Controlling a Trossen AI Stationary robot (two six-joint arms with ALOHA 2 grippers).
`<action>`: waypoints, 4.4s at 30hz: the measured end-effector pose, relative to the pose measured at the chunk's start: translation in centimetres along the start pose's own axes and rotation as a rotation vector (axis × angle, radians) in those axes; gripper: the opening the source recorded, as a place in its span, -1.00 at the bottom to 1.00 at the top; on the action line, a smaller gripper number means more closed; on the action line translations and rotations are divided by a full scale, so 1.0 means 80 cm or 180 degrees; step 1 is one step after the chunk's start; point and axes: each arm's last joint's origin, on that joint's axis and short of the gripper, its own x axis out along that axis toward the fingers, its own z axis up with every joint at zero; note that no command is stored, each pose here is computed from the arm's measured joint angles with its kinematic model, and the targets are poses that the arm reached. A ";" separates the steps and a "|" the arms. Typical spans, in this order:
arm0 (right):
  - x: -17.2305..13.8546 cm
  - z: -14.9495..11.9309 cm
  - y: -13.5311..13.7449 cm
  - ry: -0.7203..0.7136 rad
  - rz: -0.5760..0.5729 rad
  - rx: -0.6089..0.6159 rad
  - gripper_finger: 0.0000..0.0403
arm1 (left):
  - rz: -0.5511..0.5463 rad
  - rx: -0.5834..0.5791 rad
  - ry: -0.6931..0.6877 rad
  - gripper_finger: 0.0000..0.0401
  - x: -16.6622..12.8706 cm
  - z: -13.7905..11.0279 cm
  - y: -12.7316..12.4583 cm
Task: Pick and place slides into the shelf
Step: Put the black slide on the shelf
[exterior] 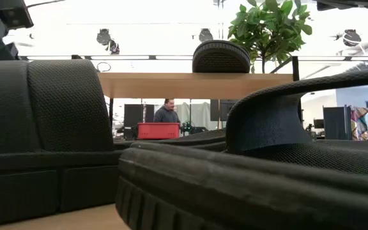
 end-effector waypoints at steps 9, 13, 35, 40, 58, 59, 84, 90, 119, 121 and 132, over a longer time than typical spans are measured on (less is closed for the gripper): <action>0.000 0.000 0.000 -0.0001 0.0002 0.0002 -1.00 | 0.0144 -0.0828 0.0573 0.45 -0.001 -0.012 0.010; 0.000 0.000 0.000 -0.0001 0.0002 0.0005 -1.00 | 0.0208 -0.0944 0.0618 0.86 -0.001 -0.013 0.012; 0.000 0.000 0.000 -0.0002 0.0003 0.0050 -1.00 | 0.0581 -0.1032 0.0878 0.77 0.039 -0.013 -0.004; 0.000 0.000 0.000 -0.0002 0.0003 0.0050 -1.00 | 0.0484 -0.1054 0.0955 0.71 0.050 -0.011 -0.011; 0.000 0.000 0.000 -0.0005 0.0006 0.0074 -1.00 | 0.0255 -0.0709 0.1073 -0.75 0.068 -0.010 -0.025; 0.000 0.000 0.000 -0.0005 0.0006 0.0074 -1.00 | 0.0230 -0.0693 0.1070 -0.86 0.068 -0.010 -0.026; 0.000 0.000 0.000 -0.0005 0.0005 0.0066 -1.00 | 0.0521 0.0378 0.1247 -0.98 -0.059 0.106 -0.093; 0.000 0.001 0.000 -0.0017 0.0001 0.0060 -1.00 | 0.0470 0.1078 0.1102 -0.98 -0.089 0.167 -0.126; 0.000 -0.003 0.001 0.0055 0.0011 -0.0168 -1.00 | -0.0759 0.2289 0.0280 -0.98 -0.060 0.366 0.003; 0.000 -0.003 0.001 0.0057 0.0011 -0.0230 -1.00 | -0.0844 0.2273 0.0435 -0.98 -0.050 0.378 0.016; 0.000 0.000 0.000 -0.0013 -0.0012 -0.0393 -1.00 | -0.1596 0.1827 0.0948 -0.99 0.031 0.419 0.049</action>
